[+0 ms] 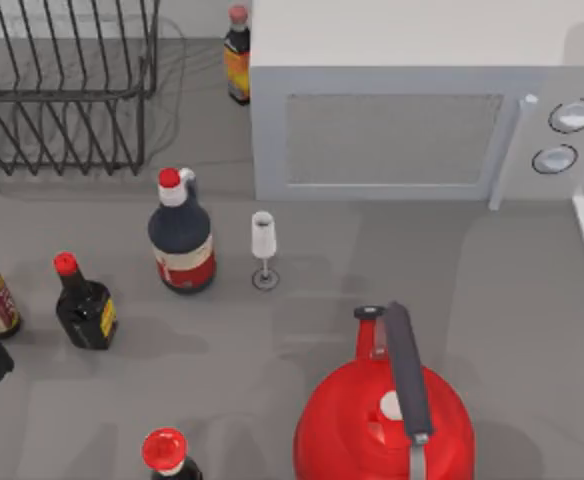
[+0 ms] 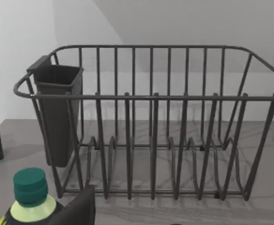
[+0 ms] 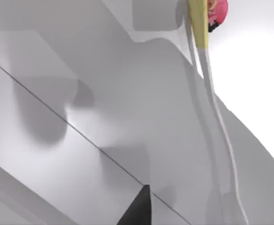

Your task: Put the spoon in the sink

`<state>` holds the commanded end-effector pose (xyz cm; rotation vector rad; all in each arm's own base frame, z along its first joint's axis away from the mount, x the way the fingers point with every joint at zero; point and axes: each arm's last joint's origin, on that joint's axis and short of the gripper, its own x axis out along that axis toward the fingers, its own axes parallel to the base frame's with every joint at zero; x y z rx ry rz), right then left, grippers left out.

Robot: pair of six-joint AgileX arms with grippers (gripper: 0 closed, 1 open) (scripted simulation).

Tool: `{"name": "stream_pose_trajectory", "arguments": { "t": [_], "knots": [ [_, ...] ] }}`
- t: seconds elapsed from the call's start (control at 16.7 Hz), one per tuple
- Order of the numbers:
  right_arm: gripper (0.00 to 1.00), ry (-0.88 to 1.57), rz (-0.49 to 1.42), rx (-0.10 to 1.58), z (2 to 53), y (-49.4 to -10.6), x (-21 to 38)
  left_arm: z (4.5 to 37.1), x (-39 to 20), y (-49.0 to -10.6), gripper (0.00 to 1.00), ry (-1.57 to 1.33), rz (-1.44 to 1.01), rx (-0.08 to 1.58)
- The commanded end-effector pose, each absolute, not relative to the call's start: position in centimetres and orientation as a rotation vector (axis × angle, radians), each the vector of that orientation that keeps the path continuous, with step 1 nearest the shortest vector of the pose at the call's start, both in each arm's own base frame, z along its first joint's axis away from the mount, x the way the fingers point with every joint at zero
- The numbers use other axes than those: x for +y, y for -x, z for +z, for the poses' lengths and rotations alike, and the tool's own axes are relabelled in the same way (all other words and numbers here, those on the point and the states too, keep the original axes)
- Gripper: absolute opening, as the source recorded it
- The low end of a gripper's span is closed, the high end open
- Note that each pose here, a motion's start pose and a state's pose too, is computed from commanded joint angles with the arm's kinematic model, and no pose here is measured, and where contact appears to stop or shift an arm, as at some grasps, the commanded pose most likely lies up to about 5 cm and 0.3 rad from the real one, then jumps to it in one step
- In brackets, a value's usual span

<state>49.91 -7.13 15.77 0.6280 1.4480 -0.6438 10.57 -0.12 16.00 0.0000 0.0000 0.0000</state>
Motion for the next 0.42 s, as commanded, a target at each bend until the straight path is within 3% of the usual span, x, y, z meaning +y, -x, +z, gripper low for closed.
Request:
{"name": "stream_pose_trajectory", "arguments": {
  "t": [0.12,0.42],
  "knots": [
    [1.0,-0.628,-0.644,1.448,15.77,-49.91,-7.13,16.0,-0.12,-10.57,1.0,0.0,0.0,0.0],
    [1.0,-0.628,-0.644,1.448,15.77,-49.91,-7.13,16.0,-0.12,-10.57,1.0,0.0,0.0,0.0]
  ]
}}
